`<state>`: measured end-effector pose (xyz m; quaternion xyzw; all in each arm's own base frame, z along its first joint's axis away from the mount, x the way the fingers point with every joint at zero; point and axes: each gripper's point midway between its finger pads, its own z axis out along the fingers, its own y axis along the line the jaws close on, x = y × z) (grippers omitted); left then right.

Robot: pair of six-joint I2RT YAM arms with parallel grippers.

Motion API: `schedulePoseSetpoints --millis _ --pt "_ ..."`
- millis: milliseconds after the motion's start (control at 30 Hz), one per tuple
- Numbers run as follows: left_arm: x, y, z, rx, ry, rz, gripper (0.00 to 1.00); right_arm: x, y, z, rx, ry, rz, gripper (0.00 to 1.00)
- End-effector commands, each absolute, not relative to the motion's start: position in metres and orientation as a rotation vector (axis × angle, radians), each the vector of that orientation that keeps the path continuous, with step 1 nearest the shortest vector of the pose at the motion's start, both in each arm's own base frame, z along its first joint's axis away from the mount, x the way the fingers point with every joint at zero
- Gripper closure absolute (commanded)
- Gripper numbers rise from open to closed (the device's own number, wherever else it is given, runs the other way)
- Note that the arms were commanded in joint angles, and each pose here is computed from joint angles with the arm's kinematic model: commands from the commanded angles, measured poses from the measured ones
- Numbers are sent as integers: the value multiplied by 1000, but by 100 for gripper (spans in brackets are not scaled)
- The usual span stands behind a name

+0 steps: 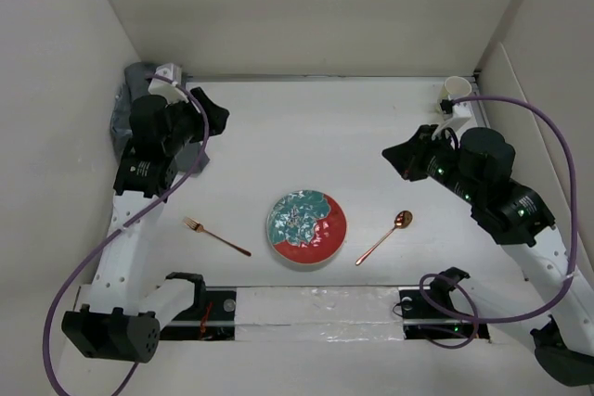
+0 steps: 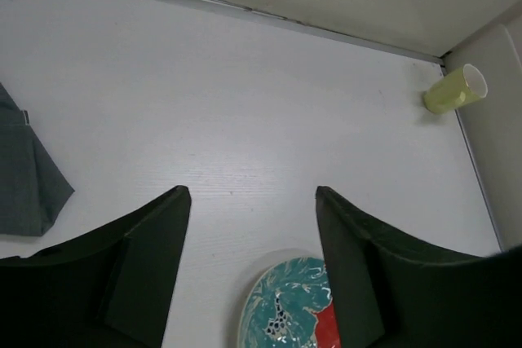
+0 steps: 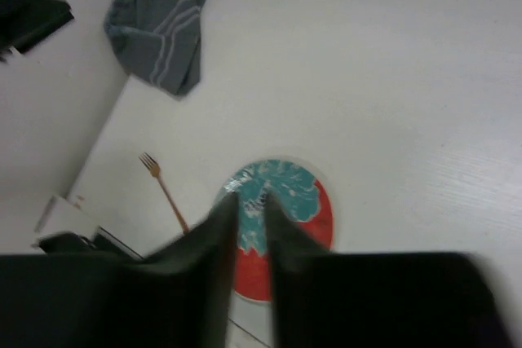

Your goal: Set the dinner table for one person

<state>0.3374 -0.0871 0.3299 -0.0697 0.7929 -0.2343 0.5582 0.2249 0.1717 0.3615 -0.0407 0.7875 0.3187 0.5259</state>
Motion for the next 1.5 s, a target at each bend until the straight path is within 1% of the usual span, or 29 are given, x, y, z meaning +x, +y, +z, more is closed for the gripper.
schedulePoseSetpoints --millis 0,33,67,100,133,167,333,367,433,467,500,567,600,633,700,733,933,1067,1133,1367,1400,1433,1467 --pt "337 -72 350 -183 1811 -465 45 230 168 361 -84 1870 743 99" --pt "339 -69 343 -173 1836 -435 58 230 168 358 -84 1883 736 100" --pt "346 -66 334 -193 1867 -409 65 229 170 356 -92 1889 744 100" --pt "351 -57 326 -233 1889 -352 77 231 170 351 -93 1898 740 100" --pt "353 -52 314 -248 1937 -312 100 231 172 350 -100 1897 752 100" --pt "363 -47 299 -262 1985 -265 100 230 174 348 -109 1900 762 100" --pt "382 -3 235 -402 2125 60 100 232 180 337 -134 1915 787 100" --pt "388 3 212 -422 2176 124 96 234 183 332 -143 1934 787 100" --pt "396 17 193 -471 2200 202 78 233 187 326 -162 1959 799 100" --pt "404 20 174 -481 2239 227 75 233 188 323 -164 1968 802 100" --pt "411 24 167 -499 2242 233 71 234 190 320 -174 1974 804 100" --pt "424 31 140 -514 2287 282 66 233 190 320 -183 1971 805 100" --pt "430 32 132 -511 2301 299 65 233 189 320 -183 1969 799 100" --pt "444 35 111 -512 2343 345 65 231 188 317 -187 1975 799 100" --pt "447 40 106 -517 2350 384 65 229 188 316 -187 1979 802 100" --pt "456 41 95 -519 2366 405 65 228 187 314 -188 1984 802 100" --pt "480 48 72 -531 2401 458 65 220 182 296 -161 2025 808 100" --pt "484 62 57 -580 2428 517 66 221 181 292 -149 2039 800 100" --pt "485 68 57 -608 2421 517 68 222 181 291 -148 2046 794 100" --pt "490 69 46 -563 2465 457 68 223 185 285 -165 2064 803 100" --pt "489 68 45 -555 2468 455 70 224 187 284 -169 2065 809 100" --pt "486 67 41 -553 2479 453 77 225 189 284 -173 2066 818 100" --pt "486 68 41 -553 2478 455 77 225 189 285 -175 2064 819 100"
